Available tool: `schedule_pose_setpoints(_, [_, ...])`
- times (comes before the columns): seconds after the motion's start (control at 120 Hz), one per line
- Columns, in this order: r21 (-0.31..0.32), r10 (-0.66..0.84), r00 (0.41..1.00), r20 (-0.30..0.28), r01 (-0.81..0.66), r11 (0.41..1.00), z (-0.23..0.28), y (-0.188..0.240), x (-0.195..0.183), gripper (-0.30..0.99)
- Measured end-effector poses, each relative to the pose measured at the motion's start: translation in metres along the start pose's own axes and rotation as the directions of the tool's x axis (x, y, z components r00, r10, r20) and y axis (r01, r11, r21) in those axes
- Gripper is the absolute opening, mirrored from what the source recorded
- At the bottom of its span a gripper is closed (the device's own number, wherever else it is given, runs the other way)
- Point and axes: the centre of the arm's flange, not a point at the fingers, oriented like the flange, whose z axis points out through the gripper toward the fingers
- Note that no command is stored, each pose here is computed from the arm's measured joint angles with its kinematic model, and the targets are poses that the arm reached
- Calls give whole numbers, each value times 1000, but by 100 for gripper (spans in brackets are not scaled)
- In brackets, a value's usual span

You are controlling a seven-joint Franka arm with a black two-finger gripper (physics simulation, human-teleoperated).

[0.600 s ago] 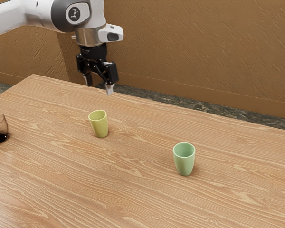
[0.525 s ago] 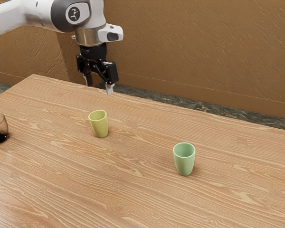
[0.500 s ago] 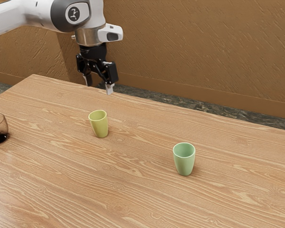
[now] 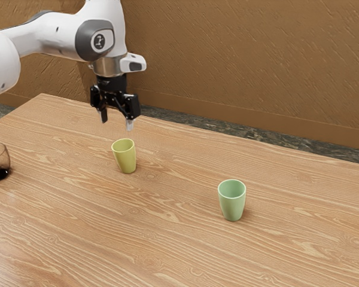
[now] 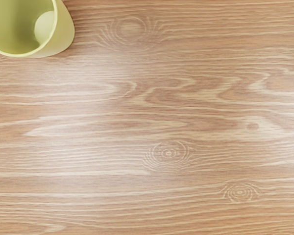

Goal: Place the left cup onto the right cup

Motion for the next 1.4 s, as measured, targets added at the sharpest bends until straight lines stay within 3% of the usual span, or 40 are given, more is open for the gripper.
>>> schedule_pose_setpoints(0.308, [-39, -31, 1000, 3, 32, 999, 77, -30, 47, 63])
schedule_pose_setpoints(0.7, [-19, 43, 995, -92, -45, 999, 120, -61, 95, 58])
schedule_pose_setpoints(1.267, [-18, 145, 985, -96, -147, 989, 178, -78, 118, 57])
schedule_pose_setpoints(1.4, [-16, 157, 982, -100, -160, 987, 181, -82, 120, 46])
